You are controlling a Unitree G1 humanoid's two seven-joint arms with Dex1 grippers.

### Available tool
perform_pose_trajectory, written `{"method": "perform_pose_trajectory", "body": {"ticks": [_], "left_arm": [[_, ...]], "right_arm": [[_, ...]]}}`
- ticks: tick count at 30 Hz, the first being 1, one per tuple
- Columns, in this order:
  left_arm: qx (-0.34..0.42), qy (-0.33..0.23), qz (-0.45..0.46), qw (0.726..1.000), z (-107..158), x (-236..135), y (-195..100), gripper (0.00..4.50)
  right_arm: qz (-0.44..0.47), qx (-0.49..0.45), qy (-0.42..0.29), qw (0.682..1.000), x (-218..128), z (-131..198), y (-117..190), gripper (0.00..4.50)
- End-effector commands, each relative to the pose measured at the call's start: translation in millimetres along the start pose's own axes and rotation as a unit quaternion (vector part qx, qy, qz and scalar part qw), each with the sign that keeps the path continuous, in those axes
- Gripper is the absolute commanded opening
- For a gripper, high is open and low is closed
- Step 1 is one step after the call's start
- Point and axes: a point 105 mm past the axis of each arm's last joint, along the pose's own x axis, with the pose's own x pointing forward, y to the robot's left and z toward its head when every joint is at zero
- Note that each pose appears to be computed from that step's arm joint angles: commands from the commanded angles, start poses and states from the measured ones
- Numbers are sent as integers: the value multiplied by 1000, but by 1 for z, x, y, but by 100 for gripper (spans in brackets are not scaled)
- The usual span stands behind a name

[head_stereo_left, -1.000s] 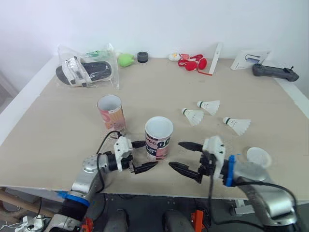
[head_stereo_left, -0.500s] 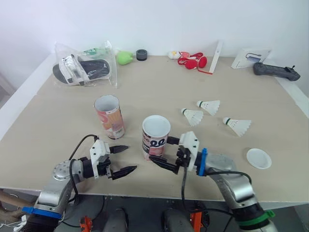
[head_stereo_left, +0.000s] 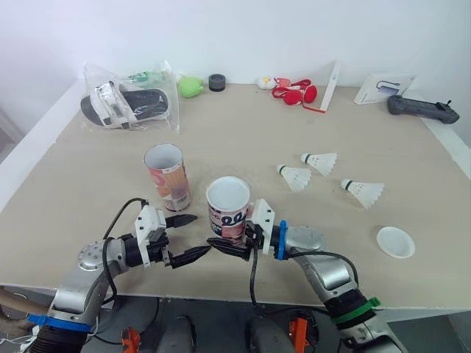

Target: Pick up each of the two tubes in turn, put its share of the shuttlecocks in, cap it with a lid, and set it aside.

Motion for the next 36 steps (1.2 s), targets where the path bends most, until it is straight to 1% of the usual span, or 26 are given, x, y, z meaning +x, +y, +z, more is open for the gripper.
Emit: {"method": "perform_pose_trajectory", "body": {"ticks": [1,4,5,7,10,13,15,17,18,20,21,22,24,26,28,29,30,34,36], "left_arm": [[14,-17,-3,1000,13,2,0,450],[17,-26,-10,999,20,8,0,450],[17,-29,-13,999,22,9,-1,450],[17,-34,-21,999,25,14,-3,450],[19,-44,-39,998,31,23,-10,450],[18,-51,-62,997,38,33,-19,450],[15,-55,-79,995,41,40,-23,450],[14,-53,-99,994,40,49,-26,450],[14,-56,-110,992,41,55,-27,450],[19,-64,-124,990,44,66,-28,450],[25,-69,-129,989,46,72,-28,450],[28,-73,-135,988,48,78,-28,450],[31,-84,-150,985,52,91,-30,450],[28,-98,-161,982,58,102,-33,450],[26,-110,-175,978,63,113,-37,450],[24,-117,-186,975,66,121,-42,450],[23,-122,-195,973,69,127,-46,450],[24,-132,-210,968,74,137,-55,450],[24,-133,-210,968,75,138,-56,450]], "right_arm": [[-1,-22,-27,999,1,17,-3,422],[-4,-24,-32,999,-6,22,-2,336],[-9,-25,-33,999,-9,24,-3,315],[-21,-25,-38,999,-17,30,-3,315],[-44,-20,-53,997,-34,47,-1,315],[-67,-15,-68,995,-58,73,4,315],[-95,-15,-77,992,-73,90,2,315],[-157,-21,-85,984,-98,107,-12,315],[-210,-25,-81,974,-119,112,-25,315],[-310,-26,-81,947,-159,117,-48,315],[-362,-29,-77,929,-182,117,-59,315],[-413,-27,-79,907,-205,116,-69,315],[-520,-27,-72,850,-258,106,-84,315],[-591,-26,-62,804,-296,92,-86,315],[-645,-26,-44,762,-326,75,-85,315],[-678,-22,-36,734,-345,63,-85,315],[-701,-20,-28,713,-358,55,-85,315],[-755,-3,-19,655,-391,28,-85,315],[-769,7,-14,639,-400,15,-86,315]]}}
